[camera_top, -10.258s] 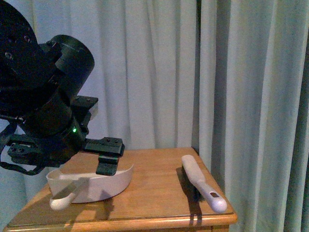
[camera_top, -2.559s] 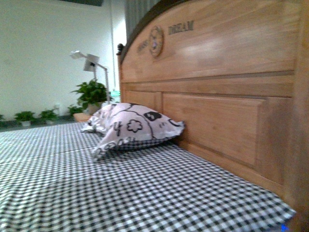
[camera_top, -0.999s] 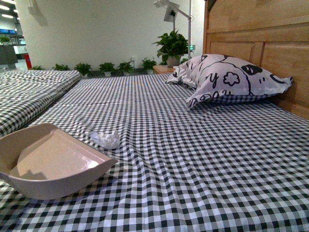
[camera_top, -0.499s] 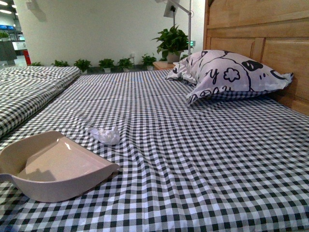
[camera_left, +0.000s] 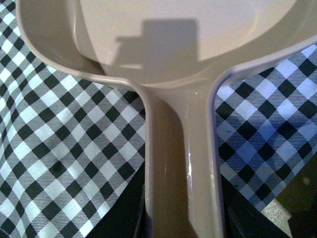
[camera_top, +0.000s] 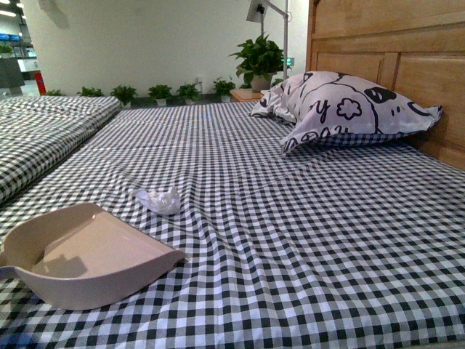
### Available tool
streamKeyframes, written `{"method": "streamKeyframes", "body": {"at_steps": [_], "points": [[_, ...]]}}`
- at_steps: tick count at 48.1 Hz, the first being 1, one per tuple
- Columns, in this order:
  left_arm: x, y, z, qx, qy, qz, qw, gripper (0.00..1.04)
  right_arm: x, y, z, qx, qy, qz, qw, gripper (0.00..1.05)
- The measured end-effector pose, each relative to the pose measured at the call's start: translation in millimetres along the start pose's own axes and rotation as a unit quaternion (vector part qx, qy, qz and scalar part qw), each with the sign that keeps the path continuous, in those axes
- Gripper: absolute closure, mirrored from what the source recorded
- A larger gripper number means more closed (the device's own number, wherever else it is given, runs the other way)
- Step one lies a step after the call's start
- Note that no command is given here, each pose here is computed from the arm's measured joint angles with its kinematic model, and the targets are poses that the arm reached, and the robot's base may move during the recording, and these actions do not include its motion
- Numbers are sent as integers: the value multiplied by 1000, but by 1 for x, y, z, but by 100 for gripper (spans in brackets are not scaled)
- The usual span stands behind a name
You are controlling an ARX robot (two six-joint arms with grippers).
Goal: Clean up trash
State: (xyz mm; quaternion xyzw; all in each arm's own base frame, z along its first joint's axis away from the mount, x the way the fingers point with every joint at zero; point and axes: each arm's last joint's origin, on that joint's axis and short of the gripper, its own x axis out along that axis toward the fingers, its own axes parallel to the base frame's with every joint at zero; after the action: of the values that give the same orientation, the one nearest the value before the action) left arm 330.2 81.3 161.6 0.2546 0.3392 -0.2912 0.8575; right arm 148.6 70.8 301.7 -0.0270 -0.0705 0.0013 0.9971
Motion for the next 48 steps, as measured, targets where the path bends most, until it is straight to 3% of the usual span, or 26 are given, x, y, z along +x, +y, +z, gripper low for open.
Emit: {"method": "streamKeyframes", "body": {"at_steps": [2, 5, 10, 16, 24, 48], "points": [[0, 0, 0, 0, 0, 0, 1000, 79, 4, 3, -1, -8, 36, -1, 999, 84], [0, 0, 0, 3, 0, 0, 1000, 79, 17, 9, 3, -43, 145, 18, 988, 84], [0, 0, 0, 4, 0, -1, 1000, 79, 42, 21, 8, -66, 216, 50, 973, 84], [0, 0, 0, 6, -2, -2, 1000, 79, 98, 50, 2, -57, 231, 87, 967, 84], [0, 0, 0, 7, -1, -2, 1000, 79, 165, 91, -37, -83, 278, 105, 951, 84], [0, 0, 0, 8, -2, -2, 1000, 79, 255, 199, -106, -90, 379, 168, 905, 84]]}}
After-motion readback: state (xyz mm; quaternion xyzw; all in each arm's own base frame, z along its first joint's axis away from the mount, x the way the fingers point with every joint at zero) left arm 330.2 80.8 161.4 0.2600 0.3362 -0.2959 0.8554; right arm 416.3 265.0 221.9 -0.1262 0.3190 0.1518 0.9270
